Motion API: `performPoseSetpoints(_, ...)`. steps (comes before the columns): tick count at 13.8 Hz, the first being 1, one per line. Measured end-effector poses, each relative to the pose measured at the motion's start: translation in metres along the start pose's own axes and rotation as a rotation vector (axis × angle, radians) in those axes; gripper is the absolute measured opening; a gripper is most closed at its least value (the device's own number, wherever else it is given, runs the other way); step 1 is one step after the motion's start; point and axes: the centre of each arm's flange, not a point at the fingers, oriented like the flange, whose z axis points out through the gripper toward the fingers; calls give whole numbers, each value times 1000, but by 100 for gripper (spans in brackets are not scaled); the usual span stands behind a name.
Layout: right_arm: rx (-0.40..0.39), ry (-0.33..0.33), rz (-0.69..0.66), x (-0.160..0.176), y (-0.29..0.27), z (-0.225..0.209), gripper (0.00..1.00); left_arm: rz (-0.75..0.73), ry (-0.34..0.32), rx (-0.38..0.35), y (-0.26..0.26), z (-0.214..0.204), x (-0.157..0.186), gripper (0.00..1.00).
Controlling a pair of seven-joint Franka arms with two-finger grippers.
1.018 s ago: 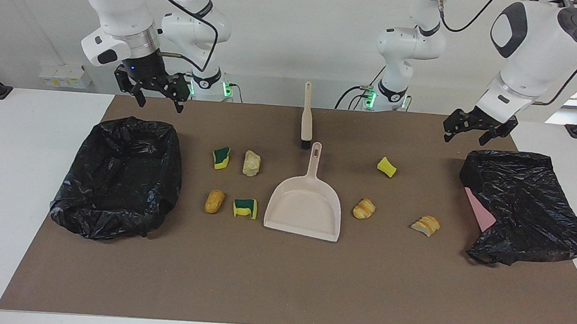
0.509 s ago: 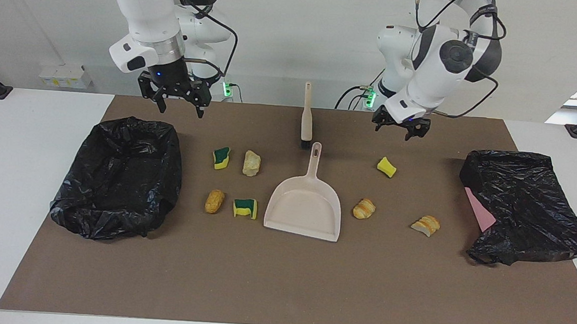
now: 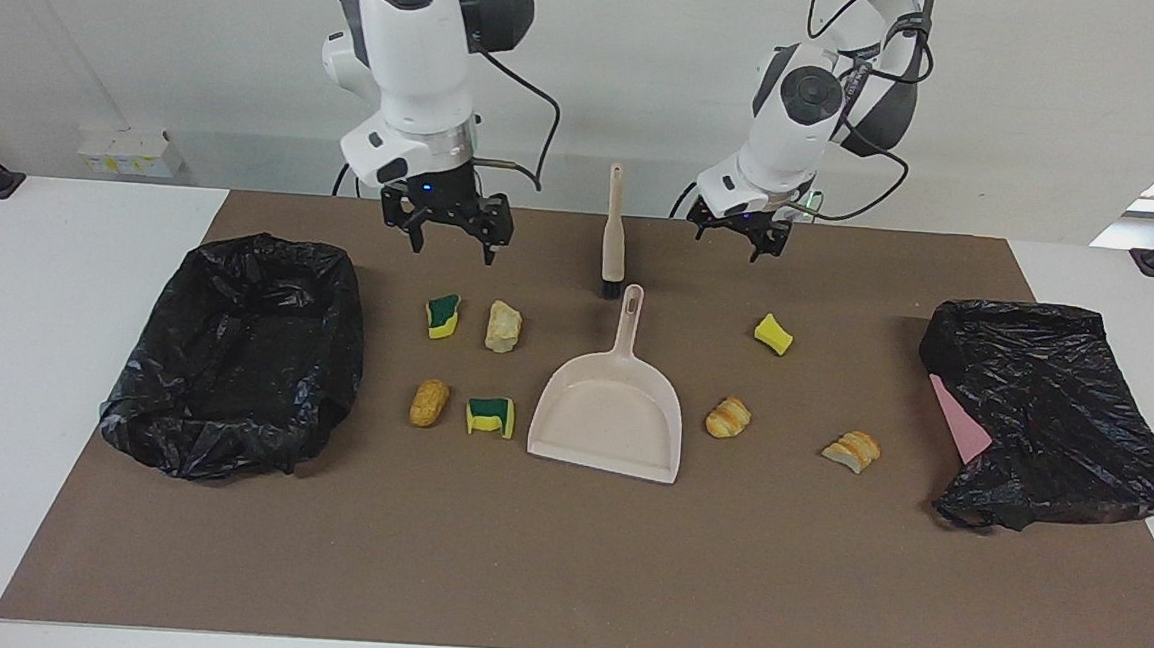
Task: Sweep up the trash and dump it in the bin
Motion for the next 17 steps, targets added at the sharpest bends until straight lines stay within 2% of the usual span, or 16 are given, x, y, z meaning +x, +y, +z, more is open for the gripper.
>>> performPoseSetpoints(4, 7, -1, 39, -13, -68, 76, 100, -64, 55, 9, 65, 36, -32, 100)
performPoseSetpoints(9, 1, -11, 26, -42, -115, 115, 100, -130, 126, -21, 147, 56, -83, 100)
performPoseSetpoints(14, -12, -48, 4, -57, -137, 149, 100, -143, 123, -14, 154, 84, -104, 100)
performPoseSetpoints(17, -14, -59, -12, -65, -149, 167, 95, -159, 121, -13, 152, 86, -104, 99)
